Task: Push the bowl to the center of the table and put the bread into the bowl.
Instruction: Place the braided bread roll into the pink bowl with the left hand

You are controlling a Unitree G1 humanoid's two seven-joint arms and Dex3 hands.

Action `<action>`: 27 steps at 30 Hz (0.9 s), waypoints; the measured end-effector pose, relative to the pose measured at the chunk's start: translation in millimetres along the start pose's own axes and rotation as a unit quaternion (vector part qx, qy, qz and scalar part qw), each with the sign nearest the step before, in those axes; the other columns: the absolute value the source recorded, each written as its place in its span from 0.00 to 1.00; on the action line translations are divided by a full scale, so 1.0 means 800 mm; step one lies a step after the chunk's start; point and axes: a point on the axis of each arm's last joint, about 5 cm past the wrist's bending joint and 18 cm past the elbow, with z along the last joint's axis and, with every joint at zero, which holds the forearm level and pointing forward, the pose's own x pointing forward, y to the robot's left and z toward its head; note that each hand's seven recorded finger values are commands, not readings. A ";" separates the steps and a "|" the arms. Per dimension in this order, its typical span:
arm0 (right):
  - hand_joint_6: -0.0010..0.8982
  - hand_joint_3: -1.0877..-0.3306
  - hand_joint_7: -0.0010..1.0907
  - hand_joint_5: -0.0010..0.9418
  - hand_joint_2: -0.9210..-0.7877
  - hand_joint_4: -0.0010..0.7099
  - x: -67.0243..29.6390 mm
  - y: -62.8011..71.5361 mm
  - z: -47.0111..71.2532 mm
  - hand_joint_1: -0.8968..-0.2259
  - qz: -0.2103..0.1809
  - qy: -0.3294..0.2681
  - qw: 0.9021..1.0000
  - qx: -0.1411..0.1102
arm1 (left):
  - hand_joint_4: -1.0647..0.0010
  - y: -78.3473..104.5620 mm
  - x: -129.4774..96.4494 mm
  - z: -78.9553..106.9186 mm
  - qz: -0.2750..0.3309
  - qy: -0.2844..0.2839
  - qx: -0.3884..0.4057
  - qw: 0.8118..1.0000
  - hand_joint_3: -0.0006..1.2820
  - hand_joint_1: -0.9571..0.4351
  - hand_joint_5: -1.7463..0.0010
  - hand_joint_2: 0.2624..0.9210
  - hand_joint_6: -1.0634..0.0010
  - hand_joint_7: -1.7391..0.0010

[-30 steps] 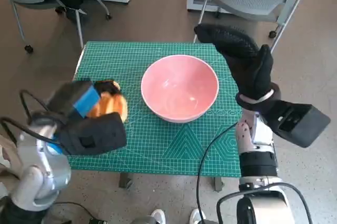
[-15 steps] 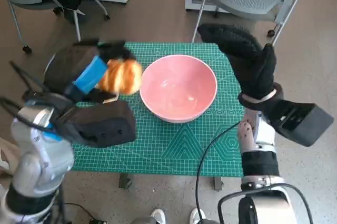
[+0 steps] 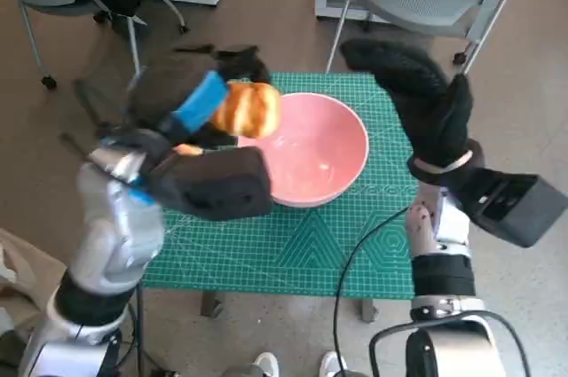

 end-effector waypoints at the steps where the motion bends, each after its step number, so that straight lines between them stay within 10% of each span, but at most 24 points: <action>1: 0.00 0.34 0.23 0.00 0.00 0.06 0.000 0.000 0.000 0.27 0.000 0.000 1.000 -0.001 | 0.28 -0.002 0.004 0.001 -0.004 -0.001 0.001 1.000 0.02 0.69 0.36 1.00 0.38 0.36; 23: 0.00 0.37 0.19 0.00 0.00 0.03 -0.001 -0.005 0.004 0.29 0.003 -0.005 1.000 -0.005 | 0.37 -0.048 0.059 0.010 -0.063 -0.026 -0.018 0.998 0.10 0.69 0.28 1.00 0.51 0.31; 27: 0.00 0.37 0.19 0.00 0.00 0.03 -0.001 -0.006 0.004 0.29 0.000 -0.007 1.000 -0.005 | 0.60 -0.052 0.060 0.008 -0.074 -0.028 -0.034 0.996 0.10 0.70 0.62 0.88 0.66 0.59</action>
